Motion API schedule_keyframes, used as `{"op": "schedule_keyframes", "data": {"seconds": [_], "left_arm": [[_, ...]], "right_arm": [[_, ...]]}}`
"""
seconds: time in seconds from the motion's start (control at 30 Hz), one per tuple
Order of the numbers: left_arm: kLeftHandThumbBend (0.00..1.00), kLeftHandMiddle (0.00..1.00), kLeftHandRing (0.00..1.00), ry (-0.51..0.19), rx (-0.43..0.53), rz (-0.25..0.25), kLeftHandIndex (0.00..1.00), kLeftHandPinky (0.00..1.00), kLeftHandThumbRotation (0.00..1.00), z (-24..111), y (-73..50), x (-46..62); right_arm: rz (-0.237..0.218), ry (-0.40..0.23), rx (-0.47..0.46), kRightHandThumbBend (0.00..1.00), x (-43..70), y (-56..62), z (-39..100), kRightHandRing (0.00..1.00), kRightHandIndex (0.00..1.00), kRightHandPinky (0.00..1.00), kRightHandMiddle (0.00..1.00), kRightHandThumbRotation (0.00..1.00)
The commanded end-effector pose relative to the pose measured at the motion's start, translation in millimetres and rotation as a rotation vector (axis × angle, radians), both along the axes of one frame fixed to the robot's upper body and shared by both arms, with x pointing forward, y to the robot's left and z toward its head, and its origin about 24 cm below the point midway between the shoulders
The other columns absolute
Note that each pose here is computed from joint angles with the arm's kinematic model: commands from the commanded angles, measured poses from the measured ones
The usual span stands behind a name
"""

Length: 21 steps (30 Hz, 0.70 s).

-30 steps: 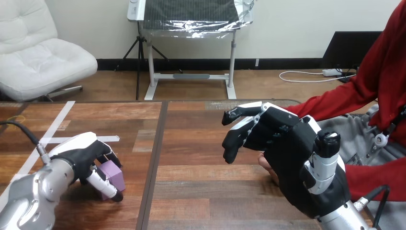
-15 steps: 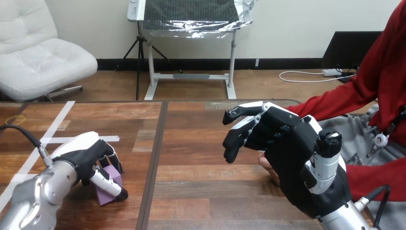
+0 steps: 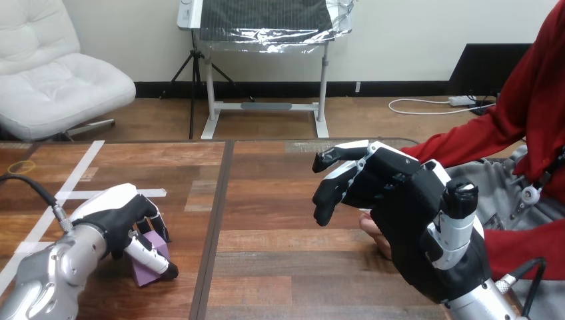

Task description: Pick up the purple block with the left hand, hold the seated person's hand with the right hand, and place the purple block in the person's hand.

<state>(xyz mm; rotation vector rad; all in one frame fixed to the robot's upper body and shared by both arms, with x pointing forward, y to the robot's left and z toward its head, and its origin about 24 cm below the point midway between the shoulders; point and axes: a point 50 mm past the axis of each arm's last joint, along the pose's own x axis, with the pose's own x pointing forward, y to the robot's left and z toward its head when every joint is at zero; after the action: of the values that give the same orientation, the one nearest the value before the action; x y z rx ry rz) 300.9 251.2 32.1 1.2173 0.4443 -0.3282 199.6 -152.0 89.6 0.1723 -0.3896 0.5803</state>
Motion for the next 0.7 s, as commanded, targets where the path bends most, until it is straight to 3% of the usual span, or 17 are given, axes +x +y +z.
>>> {"op": "schedule_keyframes", "data": {"seconds": [0.0, 0.67], "left_arm": [[0.73, 0.42, 0.34, -0.096, 0.0, -0.01, 0.45, 0.27, 0.0, 19.7, -2.9, 13.3], [0.74, 0.44, 0.38, -0.134, -0.011, -0.018, 0.45, 0.32, 0.0, 20.7, -3.2, 12.2]], "right_arm": [[0.003, -0.073, 0.019, 0.9, 7.9, 1.1, 12.8, 0.44, 0.62, 0.38, 0.52, 1.0], [-0.014, -0.073, -0.004, 0.9, 9.7, 0.7, 12.4, 0.44, 0.62, 0.37, 0.52, 1.0]]}}
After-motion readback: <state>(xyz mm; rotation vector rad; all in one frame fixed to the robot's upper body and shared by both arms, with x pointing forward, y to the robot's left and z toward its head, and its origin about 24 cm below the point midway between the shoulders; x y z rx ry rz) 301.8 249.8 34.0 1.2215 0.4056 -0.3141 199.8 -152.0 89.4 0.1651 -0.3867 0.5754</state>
